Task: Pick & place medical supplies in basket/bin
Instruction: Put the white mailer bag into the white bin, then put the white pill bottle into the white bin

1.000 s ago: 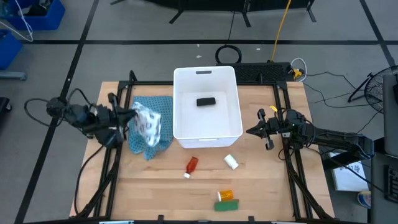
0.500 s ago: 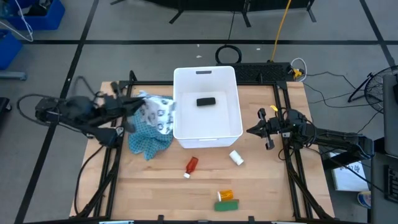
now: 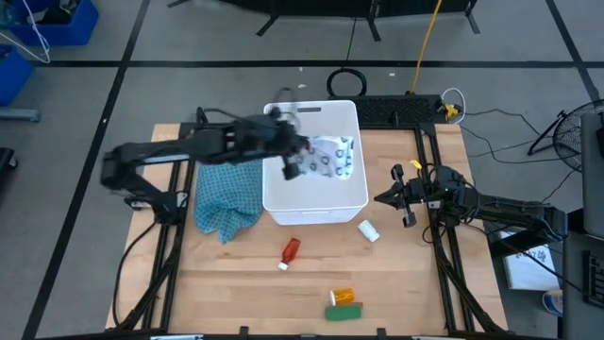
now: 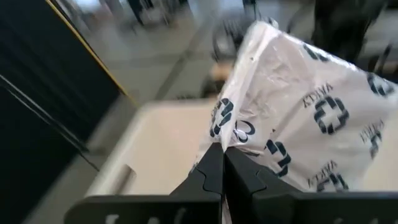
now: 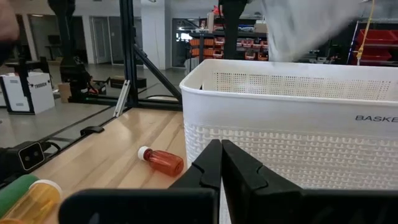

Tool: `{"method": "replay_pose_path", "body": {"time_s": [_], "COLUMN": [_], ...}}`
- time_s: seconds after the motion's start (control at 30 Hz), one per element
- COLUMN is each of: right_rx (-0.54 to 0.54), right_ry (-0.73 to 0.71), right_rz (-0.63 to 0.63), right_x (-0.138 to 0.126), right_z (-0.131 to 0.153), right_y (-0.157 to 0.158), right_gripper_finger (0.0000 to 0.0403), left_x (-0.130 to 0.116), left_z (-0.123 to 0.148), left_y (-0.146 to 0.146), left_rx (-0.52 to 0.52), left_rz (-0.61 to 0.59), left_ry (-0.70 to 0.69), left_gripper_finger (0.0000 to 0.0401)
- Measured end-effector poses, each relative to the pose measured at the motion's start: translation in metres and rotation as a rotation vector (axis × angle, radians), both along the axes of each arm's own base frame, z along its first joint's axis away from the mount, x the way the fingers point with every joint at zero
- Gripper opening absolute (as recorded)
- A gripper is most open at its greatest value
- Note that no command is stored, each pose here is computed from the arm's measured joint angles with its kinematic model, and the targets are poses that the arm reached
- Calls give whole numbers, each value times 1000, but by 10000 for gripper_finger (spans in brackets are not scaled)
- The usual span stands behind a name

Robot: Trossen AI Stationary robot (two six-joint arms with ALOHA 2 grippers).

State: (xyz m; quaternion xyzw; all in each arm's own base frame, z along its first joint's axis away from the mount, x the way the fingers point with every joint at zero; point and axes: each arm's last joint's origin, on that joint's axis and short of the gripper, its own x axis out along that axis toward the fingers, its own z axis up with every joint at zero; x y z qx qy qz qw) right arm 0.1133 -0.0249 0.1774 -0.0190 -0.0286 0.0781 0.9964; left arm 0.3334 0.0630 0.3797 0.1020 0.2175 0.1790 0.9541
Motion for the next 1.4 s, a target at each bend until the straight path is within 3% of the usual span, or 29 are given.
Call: {"method": "replay_pose_path", "body": {"time_s": [0.3,0.63,0.83,1.0,1.17,1.27,1.4], "right_rx": [-14,-10,4,4,4,4,4], "right_ry": [-2,5,8,8,9,9,8], "right_rz": [1,2,2,3,3,3,3], "right_x": [0,0,0,0,0,0,0], "right_z": [0,-1,-1,-1,-1,-1,-1], "right_y": [0,0,0,0,0,0,0], "right_gripper_finger": [0,0,0,0,0,0,0], "left_x": [49,73,74,73,74,71,56], "left_z": [-93,-164,-172,-169,-163,-153,-109], "left_y": [32,35,36,35,32,29,18], "left_rx": [-172,-303,-375,-350,-280,-191,-56], "left_rz": [78,11,-54,-83,-109,-64,-62], "left_ry": [272,469,483,488,480,480,461], "left_gripper_finger": [2,1,12,48,141,208,280]}}
